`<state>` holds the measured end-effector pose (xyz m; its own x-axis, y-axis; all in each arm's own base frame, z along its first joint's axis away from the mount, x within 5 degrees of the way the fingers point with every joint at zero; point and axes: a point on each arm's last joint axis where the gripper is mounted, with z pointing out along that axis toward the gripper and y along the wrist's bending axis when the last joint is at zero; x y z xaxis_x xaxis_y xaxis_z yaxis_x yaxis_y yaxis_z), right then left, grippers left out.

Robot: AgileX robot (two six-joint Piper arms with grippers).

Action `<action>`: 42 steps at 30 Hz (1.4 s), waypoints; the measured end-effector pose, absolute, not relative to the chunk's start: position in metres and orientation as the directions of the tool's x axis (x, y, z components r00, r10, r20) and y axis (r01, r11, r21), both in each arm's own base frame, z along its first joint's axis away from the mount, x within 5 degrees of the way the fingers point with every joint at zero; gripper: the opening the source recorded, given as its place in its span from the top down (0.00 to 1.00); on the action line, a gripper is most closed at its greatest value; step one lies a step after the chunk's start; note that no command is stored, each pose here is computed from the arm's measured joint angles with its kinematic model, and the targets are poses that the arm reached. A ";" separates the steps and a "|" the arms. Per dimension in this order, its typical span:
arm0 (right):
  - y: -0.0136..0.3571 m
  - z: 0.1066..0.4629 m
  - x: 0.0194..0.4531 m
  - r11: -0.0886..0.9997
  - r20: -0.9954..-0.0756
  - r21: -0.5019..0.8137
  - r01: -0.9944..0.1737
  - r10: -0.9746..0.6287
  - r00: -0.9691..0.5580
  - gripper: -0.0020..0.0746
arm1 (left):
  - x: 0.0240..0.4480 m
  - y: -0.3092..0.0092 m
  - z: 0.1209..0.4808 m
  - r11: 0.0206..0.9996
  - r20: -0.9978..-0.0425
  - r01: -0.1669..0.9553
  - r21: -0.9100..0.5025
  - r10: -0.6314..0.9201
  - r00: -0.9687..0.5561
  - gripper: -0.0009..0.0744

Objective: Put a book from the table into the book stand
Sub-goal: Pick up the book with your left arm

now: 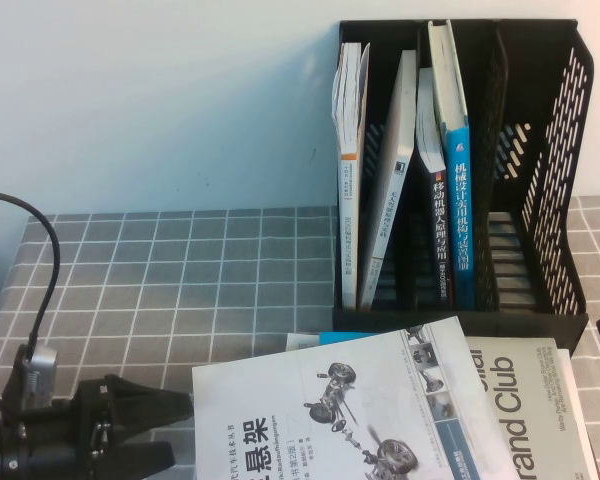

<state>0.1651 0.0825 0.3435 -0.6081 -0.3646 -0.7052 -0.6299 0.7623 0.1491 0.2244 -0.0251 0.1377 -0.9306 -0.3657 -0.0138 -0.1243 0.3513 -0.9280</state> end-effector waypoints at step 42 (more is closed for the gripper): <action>0.082 0.343 0.165 0.762 -0.705 0.149 -0.630 -0.365 -0.608 0.98 | 0.232 -0.073 0.144 0.368 -0.214 0.117 -0.922 -0.234 -0.948 0.84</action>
<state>0.1651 0.0825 0.3435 -0.6082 -0.3646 -0.7051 -0.6299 0.7622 0.1492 0.2317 -0.0733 0.1439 -0.9485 -0.2337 -0.2140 0.1174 0.3681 -0.9223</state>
